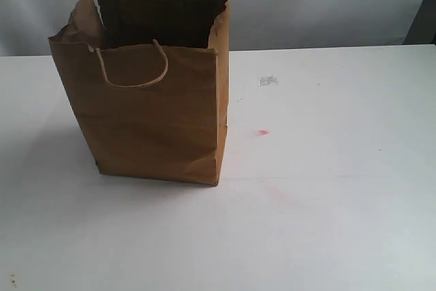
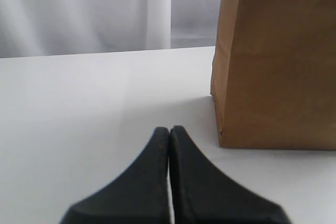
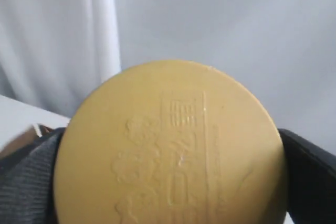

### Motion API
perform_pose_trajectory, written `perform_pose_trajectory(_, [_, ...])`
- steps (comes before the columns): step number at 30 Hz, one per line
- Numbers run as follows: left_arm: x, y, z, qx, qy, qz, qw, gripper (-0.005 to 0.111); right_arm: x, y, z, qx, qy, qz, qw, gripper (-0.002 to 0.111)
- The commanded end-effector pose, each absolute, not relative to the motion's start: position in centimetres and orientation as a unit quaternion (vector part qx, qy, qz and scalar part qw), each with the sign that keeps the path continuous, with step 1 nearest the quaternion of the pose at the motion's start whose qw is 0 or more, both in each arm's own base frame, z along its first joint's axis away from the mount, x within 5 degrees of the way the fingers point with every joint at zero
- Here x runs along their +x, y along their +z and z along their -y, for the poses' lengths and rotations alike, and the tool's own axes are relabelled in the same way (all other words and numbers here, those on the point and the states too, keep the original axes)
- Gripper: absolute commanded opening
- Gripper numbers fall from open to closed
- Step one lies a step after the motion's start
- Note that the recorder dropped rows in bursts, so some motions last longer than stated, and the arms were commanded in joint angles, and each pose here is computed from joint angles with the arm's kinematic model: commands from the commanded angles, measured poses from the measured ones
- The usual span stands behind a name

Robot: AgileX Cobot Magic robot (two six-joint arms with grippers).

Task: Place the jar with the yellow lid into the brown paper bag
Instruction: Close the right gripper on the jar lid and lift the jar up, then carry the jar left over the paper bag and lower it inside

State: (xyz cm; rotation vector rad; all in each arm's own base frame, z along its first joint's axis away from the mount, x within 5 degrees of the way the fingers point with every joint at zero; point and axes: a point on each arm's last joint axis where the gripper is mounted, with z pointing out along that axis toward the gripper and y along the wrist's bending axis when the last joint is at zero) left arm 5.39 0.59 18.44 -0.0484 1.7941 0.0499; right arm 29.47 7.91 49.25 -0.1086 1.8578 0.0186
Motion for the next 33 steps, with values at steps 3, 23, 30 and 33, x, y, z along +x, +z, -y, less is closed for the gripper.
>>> perform_pose_trajectory(3, [5.4,18.6,-0.5,-0.021,0.017,-0.779,0.627,0.001,29.9,50.7,-11.9,-0.103,0.074,-0.733,0.668,0.0])
perform_pose_trajectory(23, [5.4,18.6,-0.5,-0.021,0.017,-0.779,0.627,0.001,37.9,41.5,-17.9,-0.143,0.093,-0.783,0.598,0.0])
perform_pose_trajectory(30, [5.4,18.6,-0.5,-0.021,0.017,-0.779,0.627,0.001,39.3,38.4,-18.5,-0.142,0.082,-0.818,0.552,0.0])
perform_pose_trajectory(33, [5.4,18.6,-0.5,-0.021,0.017,-0.779,0.627,0.001,40.1,36.3,-18.8,-0.141,0.072,-0.839,0.521,0.0])
